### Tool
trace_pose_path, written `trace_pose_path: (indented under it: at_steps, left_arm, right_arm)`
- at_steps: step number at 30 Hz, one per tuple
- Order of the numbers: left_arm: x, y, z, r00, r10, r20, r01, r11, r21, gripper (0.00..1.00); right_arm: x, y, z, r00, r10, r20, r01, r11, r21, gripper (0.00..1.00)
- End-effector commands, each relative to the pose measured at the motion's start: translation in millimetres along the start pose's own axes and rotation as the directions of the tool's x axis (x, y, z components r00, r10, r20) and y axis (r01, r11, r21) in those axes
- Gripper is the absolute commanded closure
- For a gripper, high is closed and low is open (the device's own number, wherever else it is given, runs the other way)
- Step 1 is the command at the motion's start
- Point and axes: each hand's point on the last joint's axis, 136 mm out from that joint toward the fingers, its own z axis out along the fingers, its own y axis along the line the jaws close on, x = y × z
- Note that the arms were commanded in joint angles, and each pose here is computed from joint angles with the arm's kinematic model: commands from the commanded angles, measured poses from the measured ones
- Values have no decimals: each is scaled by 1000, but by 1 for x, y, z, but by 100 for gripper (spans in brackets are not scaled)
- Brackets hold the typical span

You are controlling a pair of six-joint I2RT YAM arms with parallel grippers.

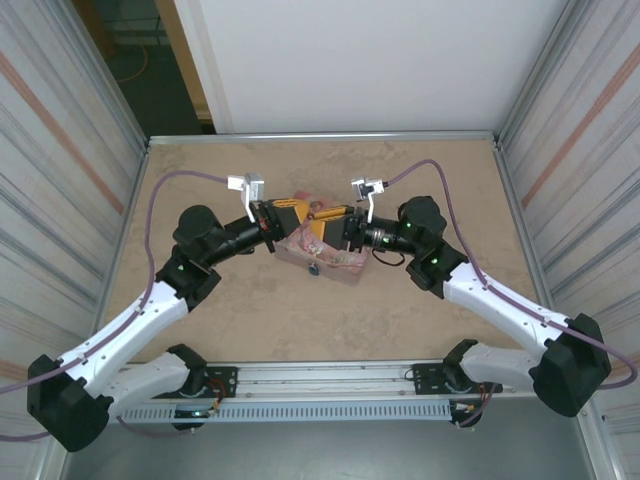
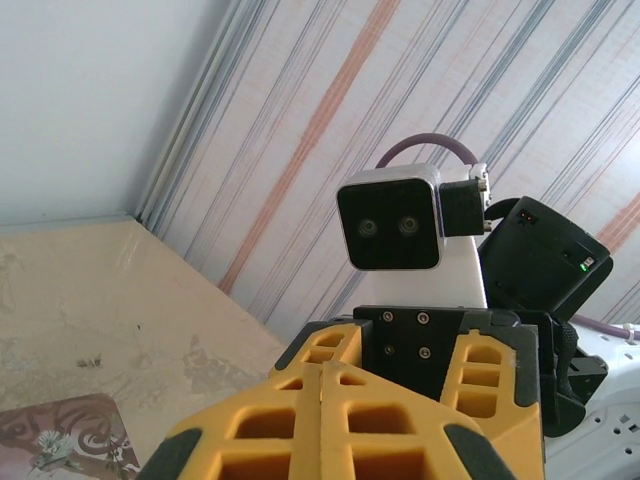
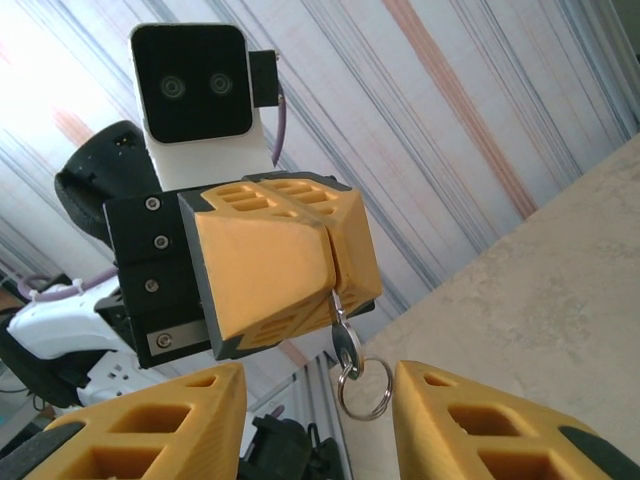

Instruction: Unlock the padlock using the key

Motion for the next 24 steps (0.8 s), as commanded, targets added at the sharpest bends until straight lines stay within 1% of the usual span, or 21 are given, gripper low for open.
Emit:
trace_pose_path:
  at_steps: [1,18,24]
  left_arm:
    - [-1,-8,0,1000,11,10,-11,999,42,100]
    - [-1,-9,2,1000,11,6,-11,999,49,100]
    - [0,-10,2,1000,12,2,-13,998,56,100]
  right_arm:
    - [-14,16,4,999,-27,27,28,999,-45,61]
    - [-12,7,6,1000,-9,16,9,1000,-5,85]
    - [-11,4,6,1000,-2,15,2,1000,10,99]
